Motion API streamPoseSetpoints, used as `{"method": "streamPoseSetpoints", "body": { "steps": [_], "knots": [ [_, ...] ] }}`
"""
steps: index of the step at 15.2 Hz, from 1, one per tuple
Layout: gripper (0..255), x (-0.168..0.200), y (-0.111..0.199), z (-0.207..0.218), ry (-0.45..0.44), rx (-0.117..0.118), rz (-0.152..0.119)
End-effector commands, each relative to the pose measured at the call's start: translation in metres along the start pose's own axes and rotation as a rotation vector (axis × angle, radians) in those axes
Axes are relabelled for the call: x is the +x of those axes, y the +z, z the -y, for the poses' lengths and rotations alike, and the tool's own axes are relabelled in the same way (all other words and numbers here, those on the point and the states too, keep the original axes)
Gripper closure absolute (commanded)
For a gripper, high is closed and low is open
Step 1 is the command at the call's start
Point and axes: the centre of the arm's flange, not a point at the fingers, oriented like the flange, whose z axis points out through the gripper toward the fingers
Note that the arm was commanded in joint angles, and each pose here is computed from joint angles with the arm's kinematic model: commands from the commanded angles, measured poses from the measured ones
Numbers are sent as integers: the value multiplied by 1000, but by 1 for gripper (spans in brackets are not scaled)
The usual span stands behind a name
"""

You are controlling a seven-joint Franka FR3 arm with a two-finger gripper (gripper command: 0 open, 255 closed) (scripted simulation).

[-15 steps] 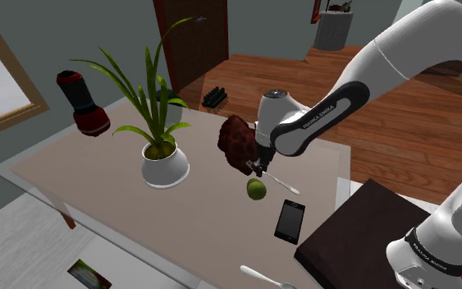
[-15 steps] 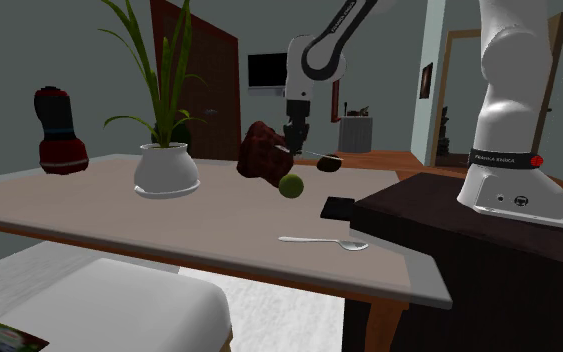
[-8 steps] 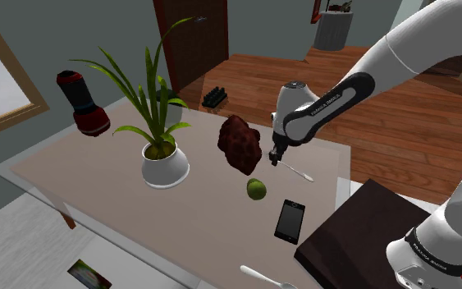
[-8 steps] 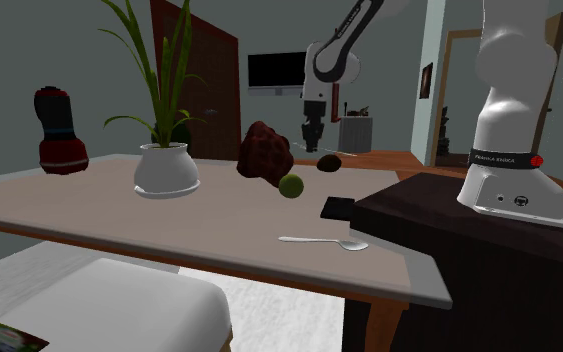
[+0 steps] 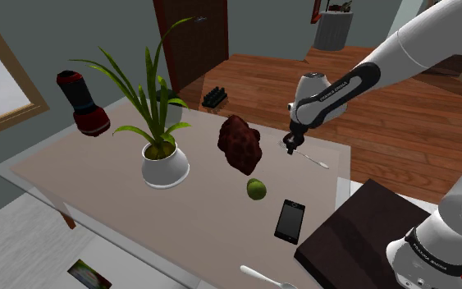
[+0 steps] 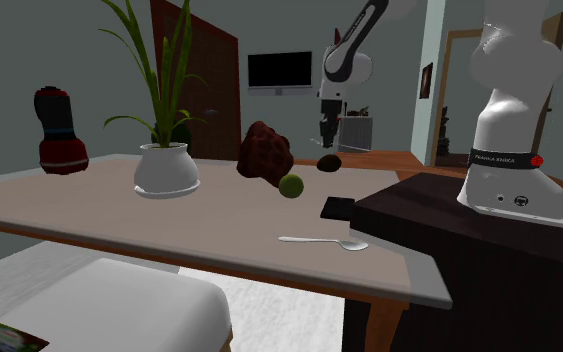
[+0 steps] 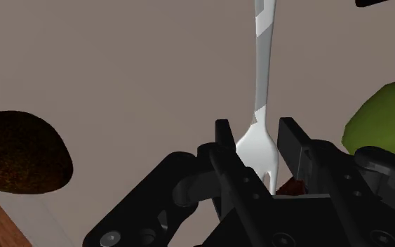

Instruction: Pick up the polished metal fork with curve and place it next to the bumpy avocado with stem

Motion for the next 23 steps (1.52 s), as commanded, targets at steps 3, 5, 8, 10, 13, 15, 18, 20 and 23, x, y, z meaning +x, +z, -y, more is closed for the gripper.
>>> {"method": "streamPoseSetpoints", "body": {
  "steps": [3, 5, 8, 10, 13, 15, 18, 20, 23],
  "knots": [
    [255, -13, 1, -53, -2, 0, 0],
    [255, -18, 0, -78, -2, 0, 0],
    [255, -27, -1, -117, -2, 0, 0],
    [255, -33, -2, -143, -2, 0, 0],
    [255, -41, -3, -181, -2, 0, 0],
    [255, -47, -3, -207, -2, 0, 0],
    [255, -56, -5, -246, -2, 0, 0],
    [255, -61, -5, -272, -2, 0, 0],
    [255, -70, -7, -310, -2, 0, 0]
  ]
}}
